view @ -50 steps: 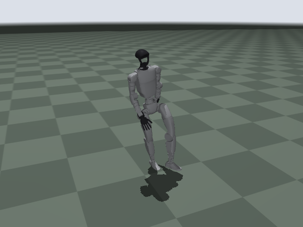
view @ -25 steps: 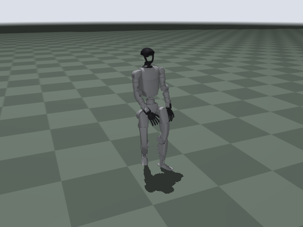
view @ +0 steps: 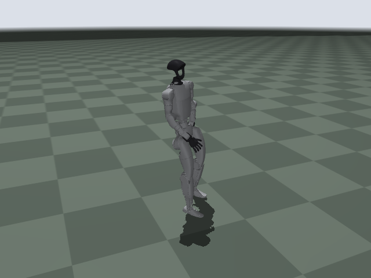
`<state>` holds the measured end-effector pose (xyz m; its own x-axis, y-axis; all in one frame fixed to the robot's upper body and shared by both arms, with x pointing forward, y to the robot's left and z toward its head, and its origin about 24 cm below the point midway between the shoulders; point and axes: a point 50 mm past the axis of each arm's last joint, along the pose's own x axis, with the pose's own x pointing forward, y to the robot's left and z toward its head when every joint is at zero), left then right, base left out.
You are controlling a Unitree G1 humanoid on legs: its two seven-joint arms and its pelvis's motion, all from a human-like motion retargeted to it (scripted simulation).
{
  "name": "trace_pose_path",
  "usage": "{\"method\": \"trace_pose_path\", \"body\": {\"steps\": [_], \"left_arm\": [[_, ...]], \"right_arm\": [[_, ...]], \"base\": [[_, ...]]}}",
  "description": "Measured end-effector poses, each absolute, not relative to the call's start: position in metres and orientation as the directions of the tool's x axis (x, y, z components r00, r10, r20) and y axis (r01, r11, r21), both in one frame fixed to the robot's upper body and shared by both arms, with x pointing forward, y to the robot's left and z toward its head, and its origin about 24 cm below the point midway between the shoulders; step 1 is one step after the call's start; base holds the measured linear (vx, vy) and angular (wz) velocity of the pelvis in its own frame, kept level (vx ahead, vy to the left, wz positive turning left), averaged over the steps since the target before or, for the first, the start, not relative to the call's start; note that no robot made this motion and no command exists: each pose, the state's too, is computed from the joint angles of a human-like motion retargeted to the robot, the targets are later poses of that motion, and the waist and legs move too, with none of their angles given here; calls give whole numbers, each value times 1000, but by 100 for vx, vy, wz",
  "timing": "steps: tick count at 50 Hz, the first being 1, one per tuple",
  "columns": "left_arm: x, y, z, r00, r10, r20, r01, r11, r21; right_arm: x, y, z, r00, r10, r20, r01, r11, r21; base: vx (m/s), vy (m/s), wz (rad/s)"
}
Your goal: Upper body actions
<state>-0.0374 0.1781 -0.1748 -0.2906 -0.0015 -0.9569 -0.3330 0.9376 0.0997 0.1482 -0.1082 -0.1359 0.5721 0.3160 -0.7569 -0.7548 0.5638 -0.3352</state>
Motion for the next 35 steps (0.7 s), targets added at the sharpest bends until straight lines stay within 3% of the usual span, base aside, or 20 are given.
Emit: {"method": "trace_pose_path", "body": {"steps": [12, 35], "left_arm": [[-50, 170, -176, -289, 0, -957, -308, 947, 93], [0, 175, -181, -111, 25, -993, -280, 958, 56]], "right_arm": [[137, -113, -142, 539, 287, -792, -762, 567, -313], [114, -108, -153, 451, 276, -849, -764, 611, -208]], "base": [[17, -5, 58], [4, 3, 6]]}}
